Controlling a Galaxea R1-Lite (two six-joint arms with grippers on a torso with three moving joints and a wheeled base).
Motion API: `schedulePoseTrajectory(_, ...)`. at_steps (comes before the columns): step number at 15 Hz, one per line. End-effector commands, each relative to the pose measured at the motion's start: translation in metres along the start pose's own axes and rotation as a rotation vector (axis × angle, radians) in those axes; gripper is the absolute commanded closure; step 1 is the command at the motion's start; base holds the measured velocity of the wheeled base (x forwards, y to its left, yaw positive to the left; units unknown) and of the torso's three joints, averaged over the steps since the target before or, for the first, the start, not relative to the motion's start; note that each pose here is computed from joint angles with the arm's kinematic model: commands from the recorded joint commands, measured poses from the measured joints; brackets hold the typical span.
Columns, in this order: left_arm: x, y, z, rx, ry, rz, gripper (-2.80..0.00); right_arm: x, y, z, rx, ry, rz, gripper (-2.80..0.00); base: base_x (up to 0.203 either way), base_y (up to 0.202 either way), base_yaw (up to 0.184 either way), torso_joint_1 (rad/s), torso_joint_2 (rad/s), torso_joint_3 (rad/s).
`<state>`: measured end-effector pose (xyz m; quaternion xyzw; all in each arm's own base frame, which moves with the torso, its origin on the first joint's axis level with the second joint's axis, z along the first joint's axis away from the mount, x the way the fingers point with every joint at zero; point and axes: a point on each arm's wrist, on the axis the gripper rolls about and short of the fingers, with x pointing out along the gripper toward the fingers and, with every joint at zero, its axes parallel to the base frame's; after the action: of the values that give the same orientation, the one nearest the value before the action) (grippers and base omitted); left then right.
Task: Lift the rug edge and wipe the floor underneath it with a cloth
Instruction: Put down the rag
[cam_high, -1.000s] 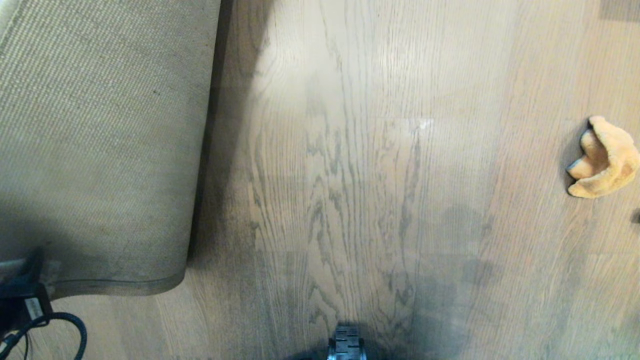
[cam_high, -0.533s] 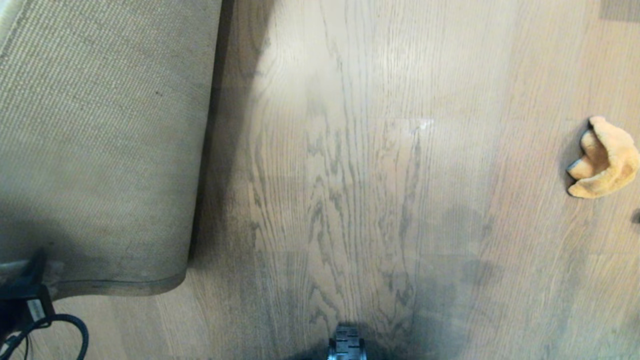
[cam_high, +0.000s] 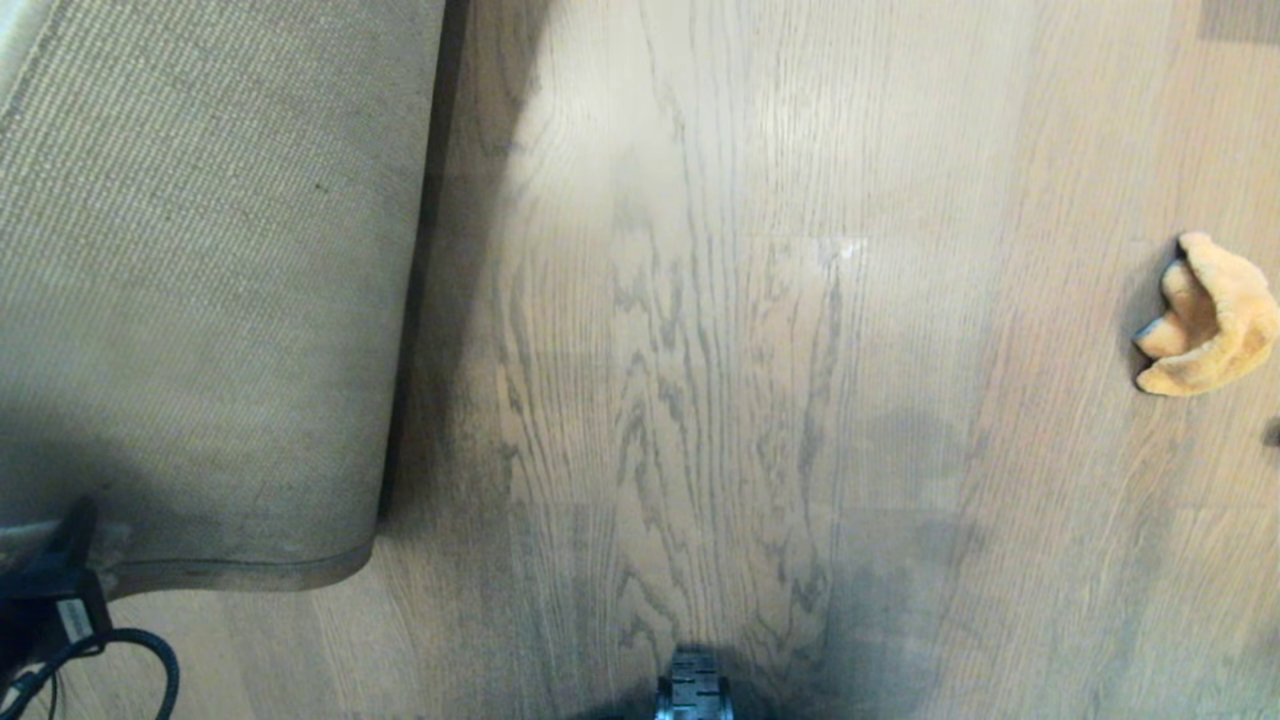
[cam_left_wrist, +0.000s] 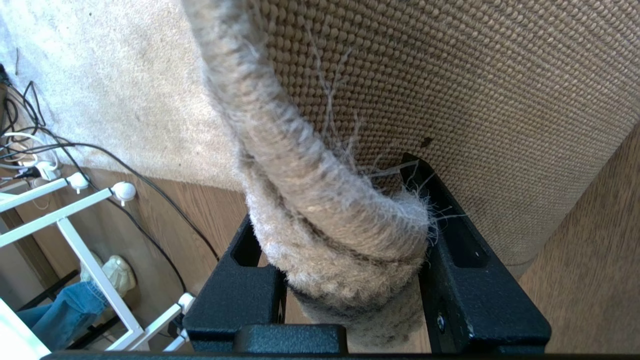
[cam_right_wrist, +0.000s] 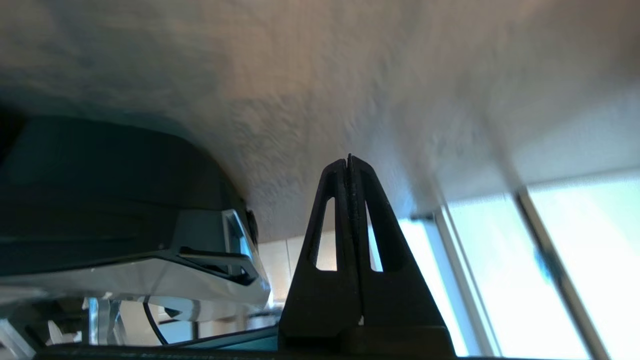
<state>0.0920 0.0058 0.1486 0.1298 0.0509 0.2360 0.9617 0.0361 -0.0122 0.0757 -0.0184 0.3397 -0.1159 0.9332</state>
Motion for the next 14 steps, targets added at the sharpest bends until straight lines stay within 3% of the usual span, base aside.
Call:
schedulePoseTrajectory(1,0.0,0.0,0.0,-0.001,-0.003,0.004,0.0,-0.005,0.003,-0.001,-0.057,-0.071,0.059,0.0,0.0,0.0,0.0,0.0,0.0,0.0)
schedulePoseTrajectory(5,0.0,0.0,0.0,0.0,-0.001,0.004,0.0,-0.02,0.005,-0.006,-0.103,-0.266,0.103,0.0,0.0,0.0,0.0,0.0,0.0,0.0)
schedulePoseTrajectory(9,0.0,0.0,0.0,0.0,-0.003,0.0,0.0,-0.038,0.004,-0.019,-0.149,-0.546,0.19,0.0,0.0,0.0,0.0,0.0,0.0,0.0)
schedulePoseTrajectory(14,0.0,-0.001,0.0,0.001,-0.001,-0.003,0.0,-0.05,0.0,-0.034,-0.134,-0.774,0.204,0.0,0.0,0.0,0.0,0.0,0.0,0.0)
